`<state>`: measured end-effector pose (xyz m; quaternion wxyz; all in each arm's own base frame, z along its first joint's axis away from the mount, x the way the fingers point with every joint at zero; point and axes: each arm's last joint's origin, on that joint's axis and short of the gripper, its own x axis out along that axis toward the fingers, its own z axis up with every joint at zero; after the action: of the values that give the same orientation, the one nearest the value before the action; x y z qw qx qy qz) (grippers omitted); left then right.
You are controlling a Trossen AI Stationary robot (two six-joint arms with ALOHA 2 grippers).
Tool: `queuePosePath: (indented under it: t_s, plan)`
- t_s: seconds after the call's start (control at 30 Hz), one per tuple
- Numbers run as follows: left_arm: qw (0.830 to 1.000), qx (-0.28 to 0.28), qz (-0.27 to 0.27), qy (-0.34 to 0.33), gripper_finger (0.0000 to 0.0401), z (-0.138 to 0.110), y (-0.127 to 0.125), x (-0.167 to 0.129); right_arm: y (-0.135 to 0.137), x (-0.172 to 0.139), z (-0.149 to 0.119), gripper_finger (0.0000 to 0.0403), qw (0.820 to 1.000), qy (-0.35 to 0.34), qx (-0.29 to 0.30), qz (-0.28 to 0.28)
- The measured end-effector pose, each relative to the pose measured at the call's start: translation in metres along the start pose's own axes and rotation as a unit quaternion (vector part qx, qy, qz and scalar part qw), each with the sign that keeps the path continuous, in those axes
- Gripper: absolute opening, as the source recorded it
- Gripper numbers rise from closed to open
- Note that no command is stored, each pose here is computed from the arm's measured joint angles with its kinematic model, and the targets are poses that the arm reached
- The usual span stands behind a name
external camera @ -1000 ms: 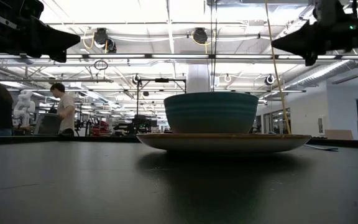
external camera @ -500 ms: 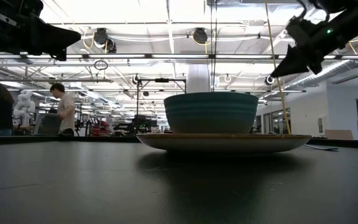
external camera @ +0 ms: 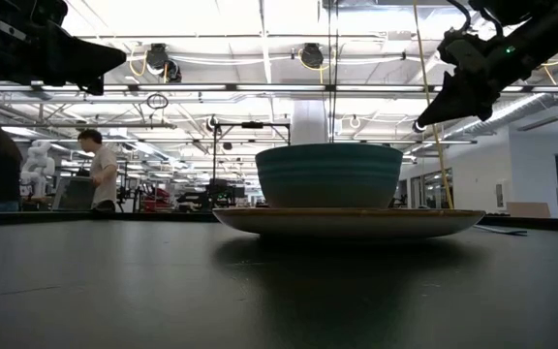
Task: Set table place
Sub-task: Put the blue fork on the orange plate to the right of the green bowl
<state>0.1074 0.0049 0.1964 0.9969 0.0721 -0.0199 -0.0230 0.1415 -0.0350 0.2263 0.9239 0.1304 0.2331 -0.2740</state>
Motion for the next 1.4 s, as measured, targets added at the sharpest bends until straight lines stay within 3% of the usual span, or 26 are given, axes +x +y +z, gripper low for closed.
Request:
queuePosePath:
  t_s: [0.13, 0.3, 0.6, 0.73, 0.97, 1.4]
  plan:
    - [1.0, 0.0, 0.0, 0.0, 0.0033, 0.0, 0.0, 0.0, 0.0, 0.0, 0.0, 0.0, 1.0, -0.002, 0.012, 0.0]
    - [1.0, 0.0, 0.0, 0.0, 0.0033, 0.0, 0.0, 0.0, -0.007, 0.002, -0.001, 0.0, 0.997, 0.01, 0.07, -0.023]
    - [1.0, 0.003, 0.0, 0.0, 0.0033, 0.0, 0.0, 0.0, -0.025, 0.009, 0.002, 0.0, 0.977, 0.133, 0.118, -0.121]
    - [1.0, 0.004, 0.0, 0.0, 0.0033, 0.0, 0.0, 0.0, -0.03, 0.02, -0.003, 0.0, 0.959, 0.196, 0.127, -0.161]
    - [1.0, 0.01, 0.0, 0.0, 0.0033, 0.0, 0.0, 0.0, -0.034, 0.042, -0.016, 0.0, 0.926, 0.305, 0.178, -0.131]
    - [1.0, 0.008, 0.0, 0.0, 0.0033, 0.0, 0.0, 0.0, -0.046, 0.058, -0.022, 0.0, 0.899, 0.332, 0.227, -0.174]
